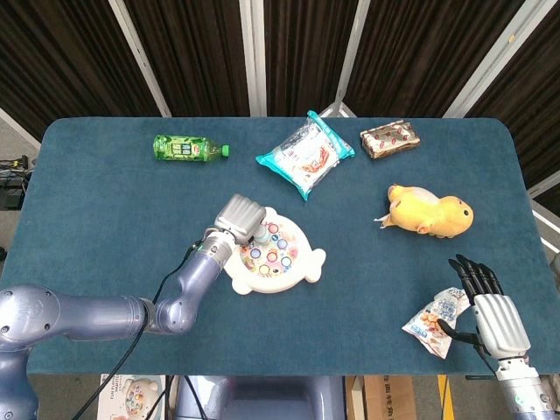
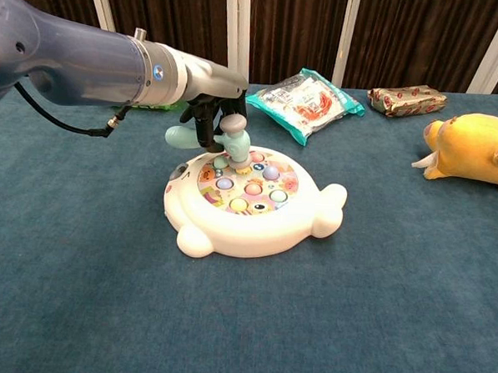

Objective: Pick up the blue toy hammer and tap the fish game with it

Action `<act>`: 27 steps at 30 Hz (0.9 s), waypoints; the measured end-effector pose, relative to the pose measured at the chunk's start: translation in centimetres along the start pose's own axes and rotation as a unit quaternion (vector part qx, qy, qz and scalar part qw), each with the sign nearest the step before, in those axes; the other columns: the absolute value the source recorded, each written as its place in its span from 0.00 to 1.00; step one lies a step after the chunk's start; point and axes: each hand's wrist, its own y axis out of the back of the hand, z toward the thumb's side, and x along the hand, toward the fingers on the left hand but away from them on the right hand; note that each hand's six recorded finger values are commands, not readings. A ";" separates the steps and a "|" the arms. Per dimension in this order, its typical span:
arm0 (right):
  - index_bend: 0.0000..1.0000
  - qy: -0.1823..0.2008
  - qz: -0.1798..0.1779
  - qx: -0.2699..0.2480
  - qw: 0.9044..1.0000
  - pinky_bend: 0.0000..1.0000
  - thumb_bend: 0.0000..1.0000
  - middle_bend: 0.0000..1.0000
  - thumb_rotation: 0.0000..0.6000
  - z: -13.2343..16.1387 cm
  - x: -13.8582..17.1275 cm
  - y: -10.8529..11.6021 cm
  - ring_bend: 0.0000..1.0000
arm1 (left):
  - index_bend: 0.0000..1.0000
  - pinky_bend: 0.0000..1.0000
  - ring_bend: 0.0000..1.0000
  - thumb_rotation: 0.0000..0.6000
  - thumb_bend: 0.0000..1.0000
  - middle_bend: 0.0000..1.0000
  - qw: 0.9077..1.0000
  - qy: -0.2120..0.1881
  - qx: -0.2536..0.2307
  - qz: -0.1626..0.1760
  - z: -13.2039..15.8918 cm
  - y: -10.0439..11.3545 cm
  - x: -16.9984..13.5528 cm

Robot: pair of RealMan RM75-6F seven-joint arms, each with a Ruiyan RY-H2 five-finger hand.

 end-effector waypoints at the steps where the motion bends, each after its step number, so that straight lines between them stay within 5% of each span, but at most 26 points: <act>1: 0.00 0.000 0.000 0.000 1.000 0.00 0.22 0.00 1.00 0.0 0.0 0.0 0.00 | 0.66 0.62 0.49 1.00 0.71 0.53 1.000 0.000 0.000 -0.001 0.0 -0.1 0.0; 11: 0.00 0.001 0.000 0.000 1.000 0.00 0.22 0.00 1.00 0.0 0.1 0.0 0.00 | 0.66 0.62 0.49 1.00 0.71 0.53 1.000 -0.002 0.003 -0.006 0.4 -0.6 0.2; 27: 0.00 -0.001 -0.001 0.004 1.000 0.00 0.22 0.00 1.00 -0.2 0.2 0.1 0.00 | 0.66 0.62 0.49 1.00 0.71 0.53 1.000 0.002 -0.024 0.020 -1.4 1.5 -1.9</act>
